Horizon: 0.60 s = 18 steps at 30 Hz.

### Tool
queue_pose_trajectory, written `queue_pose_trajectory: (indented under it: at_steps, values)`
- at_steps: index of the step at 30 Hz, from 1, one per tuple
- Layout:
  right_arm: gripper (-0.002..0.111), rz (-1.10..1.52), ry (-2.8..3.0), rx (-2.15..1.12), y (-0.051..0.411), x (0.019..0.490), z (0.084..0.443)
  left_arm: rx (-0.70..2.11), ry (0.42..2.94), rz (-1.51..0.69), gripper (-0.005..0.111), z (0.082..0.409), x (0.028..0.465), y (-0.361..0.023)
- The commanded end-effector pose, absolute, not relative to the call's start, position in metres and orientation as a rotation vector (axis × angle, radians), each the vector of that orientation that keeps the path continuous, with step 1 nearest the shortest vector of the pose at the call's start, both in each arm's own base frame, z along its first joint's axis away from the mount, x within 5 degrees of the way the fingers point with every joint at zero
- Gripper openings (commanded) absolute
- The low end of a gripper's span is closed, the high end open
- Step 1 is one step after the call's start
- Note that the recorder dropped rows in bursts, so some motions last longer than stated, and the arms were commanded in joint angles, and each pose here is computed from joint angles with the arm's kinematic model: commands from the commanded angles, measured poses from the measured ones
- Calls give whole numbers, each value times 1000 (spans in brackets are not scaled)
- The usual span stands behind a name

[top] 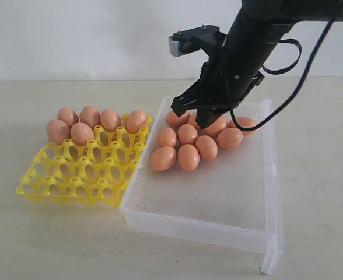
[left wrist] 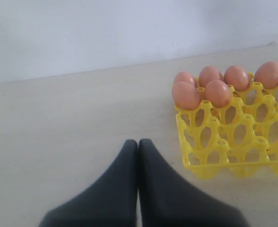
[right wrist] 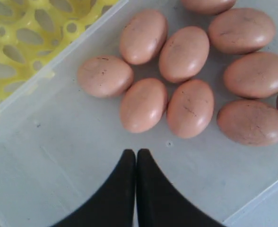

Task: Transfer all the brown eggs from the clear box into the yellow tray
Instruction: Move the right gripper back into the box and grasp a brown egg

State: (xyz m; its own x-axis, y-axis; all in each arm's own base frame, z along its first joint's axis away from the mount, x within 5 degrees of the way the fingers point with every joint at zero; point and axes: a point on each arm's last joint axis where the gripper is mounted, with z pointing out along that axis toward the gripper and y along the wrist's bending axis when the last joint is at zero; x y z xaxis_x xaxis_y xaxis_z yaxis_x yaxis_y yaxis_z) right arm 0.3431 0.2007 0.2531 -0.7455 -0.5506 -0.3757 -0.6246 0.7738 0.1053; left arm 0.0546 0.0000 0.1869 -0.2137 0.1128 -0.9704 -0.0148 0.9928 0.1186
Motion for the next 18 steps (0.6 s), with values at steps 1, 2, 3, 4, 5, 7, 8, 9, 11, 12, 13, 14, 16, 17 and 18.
queue_pose_trajectory:
  at_steps: [1, 2, 3, 4, 5, 7, 8, 9, 11, 12, 13, 14, 16, 17, 18]
  values:
    - [1, 300, 2635, -958, 207, 361, 247, 57, 1769, 113, -4, 187, 55, 0]
    - [1, 298, 2640, -957, 209, 364, 241, 57, 1769, 113, -4, 187, 55, 0]
    - [1, 296, 2638, -965, 210, 367, 234, 57, 1769, 113, -4, 187, 55, 0]
    - [1, 291, 2636, -961, 212, 370, 227, 57, 1769, 113, -4, 187, 55, 0]
    - [1, 287, 2634, -957, 213, 373, 222, 57, 1769, 113, -4, 187, 55, 0]
    - [1, 285, 2646, -957, 215, 377, 210, 56, 1766, 114, -4, 188, 55, 0]
    - [1, 284, 2656, -959, 215, 378, 205, 55, 1759, 115, -4, 188, 55, 1]
    - [1, 282, 2670, -969, 215, 378, 200, 57, 1757, 114, -4, 188, 55, 0]
    - [8, 279, 2685, -985, 216, 378, 195, 63, 1757, 109, -4, 188, 55, 0]
    - [14, 278, 2683, -992, 216, 378, 194, 67, 1757, 105, -4, 188, 55, 0]
    - [23, 278, 2683, -992, 216, 378, 194, 74, 1756, 100, -4, 188, 55, -1]
    - [30, 278, 2684, -990, 216, 378, 194, 80, 1754, 95, -4, 189, 55, -1]
    - [49, 283, 2697, -959, 216, 378, 194, 91, 1753, 86, -4, 189, 55, -2]
    - [55, 289, 2707, -934, 216, 378, 194, 96, 1752, 81, -4, 189, 55, -2]
    - [60, 293, 2719, -906, 216, 378, 194, 100, 1752, 78, -4, 189, 55, -2]
